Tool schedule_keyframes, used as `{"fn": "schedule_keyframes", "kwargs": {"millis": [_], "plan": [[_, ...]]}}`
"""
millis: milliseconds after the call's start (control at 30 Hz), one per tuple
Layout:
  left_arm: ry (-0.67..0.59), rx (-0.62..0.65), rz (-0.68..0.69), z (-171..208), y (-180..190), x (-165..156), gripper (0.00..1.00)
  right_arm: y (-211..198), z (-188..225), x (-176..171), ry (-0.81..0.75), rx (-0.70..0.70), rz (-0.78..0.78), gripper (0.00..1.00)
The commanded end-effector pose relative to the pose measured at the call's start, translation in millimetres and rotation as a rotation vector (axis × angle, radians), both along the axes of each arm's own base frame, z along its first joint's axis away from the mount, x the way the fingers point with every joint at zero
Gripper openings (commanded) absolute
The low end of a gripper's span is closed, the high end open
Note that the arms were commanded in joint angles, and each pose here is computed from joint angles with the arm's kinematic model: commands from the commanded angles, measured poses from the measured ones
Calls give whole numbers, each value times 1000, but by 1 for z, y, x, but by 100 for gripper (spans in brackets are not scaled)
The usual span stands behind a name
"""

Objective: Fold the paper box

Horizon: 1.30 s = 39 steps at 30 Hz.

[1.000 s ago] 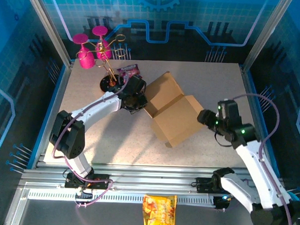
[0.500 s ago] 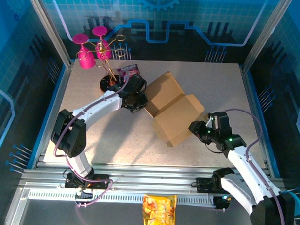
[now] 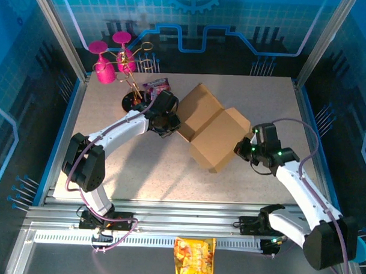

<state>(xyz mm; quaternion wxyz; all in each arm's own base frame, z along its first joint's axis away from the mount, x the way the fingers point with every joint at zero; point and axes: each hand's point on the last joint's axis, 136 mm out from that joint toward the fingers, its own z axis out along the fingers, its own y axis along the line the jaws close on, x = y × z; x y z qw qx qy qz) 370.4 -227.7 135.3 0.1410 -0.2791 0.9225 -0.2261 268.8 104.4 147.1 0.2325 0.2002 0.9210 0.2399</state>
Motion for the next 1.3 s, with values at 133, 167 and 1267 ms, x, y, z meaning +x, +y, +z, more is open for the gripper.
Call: {"fn": "schedule_keyframes", "kwargs": {"millis": [133, 167, 1267], "plan": [[31, -152, -42, 37, -25, -35, 56, -37, 28, 6, 62, -390, 203, 0], [29, -175, -41, 44, -26, -41, 60, -40, 34, 9, 67, -421, 235, 0], [-480, 47, -454, 125, 59, -9, 38, 110, 76, 161, -407, -1330, 1181, 0]]}}
